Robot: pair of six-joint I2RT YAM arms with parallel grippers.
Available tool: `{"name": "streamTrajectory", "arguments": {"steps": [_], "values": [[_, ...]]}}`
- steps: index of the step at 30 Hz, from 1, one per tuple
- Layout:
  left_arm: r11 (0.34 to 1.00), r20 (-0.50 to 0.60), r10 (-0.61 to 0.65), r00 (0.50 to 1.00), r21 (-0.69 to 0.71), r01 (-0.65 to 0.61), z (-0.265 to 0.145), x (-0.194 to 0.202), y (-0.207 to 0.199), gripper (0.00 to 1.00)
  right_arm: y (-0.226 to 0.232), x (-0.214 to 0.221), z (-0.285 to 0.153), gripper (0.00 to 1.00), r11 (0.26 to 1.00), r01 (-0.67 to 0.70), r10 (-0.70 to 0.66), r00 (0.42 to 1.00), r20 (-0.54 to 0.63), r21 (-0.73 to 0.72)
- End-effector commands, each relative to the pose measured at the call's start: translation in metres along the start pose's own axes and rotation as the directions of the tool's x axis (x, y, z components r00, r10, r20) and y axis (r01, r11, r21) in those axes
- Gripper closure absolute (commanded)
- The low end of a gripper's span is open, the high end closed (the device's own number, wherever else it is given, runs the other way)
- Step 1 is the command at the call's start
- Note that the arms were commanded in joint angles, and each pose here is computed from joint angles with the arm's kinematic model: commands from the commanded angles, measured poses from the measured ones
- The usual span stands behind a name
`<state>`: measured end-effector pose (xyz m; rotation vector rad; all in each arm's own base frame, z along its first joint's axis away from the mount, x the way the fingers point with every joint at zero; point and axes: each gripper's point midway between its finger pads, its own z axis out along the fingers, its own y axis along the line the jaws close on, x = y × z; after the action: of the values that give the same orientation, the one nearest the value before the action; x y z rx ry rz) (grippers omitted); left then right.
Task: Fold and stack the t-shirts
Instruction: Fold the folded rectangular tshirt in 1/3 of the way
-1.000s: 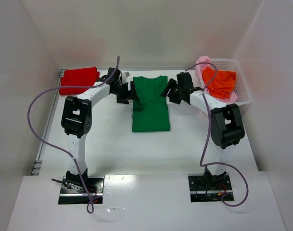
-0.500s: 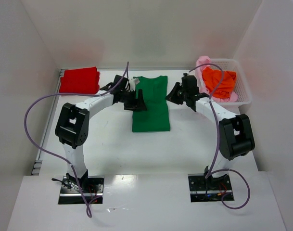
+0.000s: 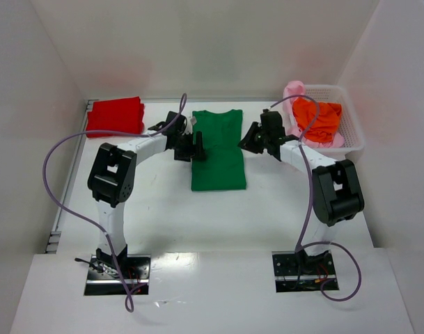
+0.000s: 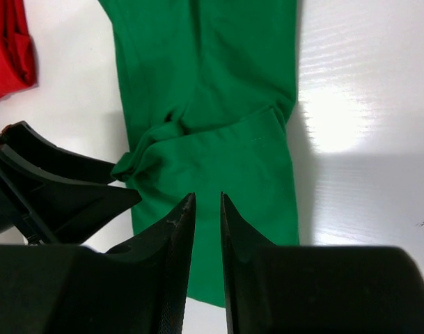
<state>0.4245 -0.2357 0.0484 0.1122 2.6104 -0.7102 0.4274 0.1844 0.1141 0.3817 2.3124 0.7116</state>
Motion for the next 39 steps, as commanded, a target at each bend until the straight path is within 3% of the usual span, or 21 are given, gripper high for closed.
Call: {"name": "streamTrajectory", "arguments": {"steps": [1, 8, 18, 22, 23, 26, 30, 39], "values": [[1.0, 0.039, 0.016, 0.999, 0.012, -0.016, -0.003, -0.016, -0.005, 0.21, 0.011, -0.019, 0.004, 0.74, 0.999, 0.021, -0.019, 0.999, 0.048, -0.034], [1.0, 0.054, 0.014, 0.998, 0.022, -0.015, 0.0, -0.023, -0.003, 0.48, 0.007, -0.016, 0.009, 0.74, 1.0, 0.017, -0.017, 0.999, 0.037, -0.025], [1.0, 0.079, 0.018, 0.997, -0.009, -0.017, 0.001, -0.035, 0.0, 0.62, 0.004, -0.012, 0.009, 0.74, 1.0, 0.016, -0.015, 0.999, 0.03, -0.019], [1.0, 0.08, 0.018, 0.997, -0.01, -0.018, 0.002, -0.038, -0.001, 0.6, 0.004, -0.012, 0.009, 0.74, 1.0, 0.016, -0.015, 0.999, 0.03, -0.019], [1.0, 0.084, 0.019, 0.996, -0.02, -0.017, 0.002, -0.039, 0.001, 0.52, 0.004, -0.012, 0.009, 0.73, 1.0, 0.016, -0.015, 0.999, 0.03, -0.019], [0.998, 0.1, 0.019, 0.995, -0.061, -0.013, 0.002, -0.042, 0.008, 0.47, 0.003, -0.014, 0.01, 0.72, 1.0, 0.015, -0.015, 0.999, 0.036, -0.012], [0.997, 0.108, 0.02, 0.994, -0.08, -0.011, 0.002, -0.043, 0.012, 0.48, 0.004, -0.015, 0.01, 0.72, 1.0, 0.017, -0.016, 0.999, 0.043, -0.018], [0.998, 0.101, 0.01, 0.995, -0.062, -0.003, 0.011, -0.044, 0.011, 0.87, 0.0, -0.014, 0.013, 0.72, 1.0, 0.015, -0.015, 0.999, 0.041, -0.005]]}}
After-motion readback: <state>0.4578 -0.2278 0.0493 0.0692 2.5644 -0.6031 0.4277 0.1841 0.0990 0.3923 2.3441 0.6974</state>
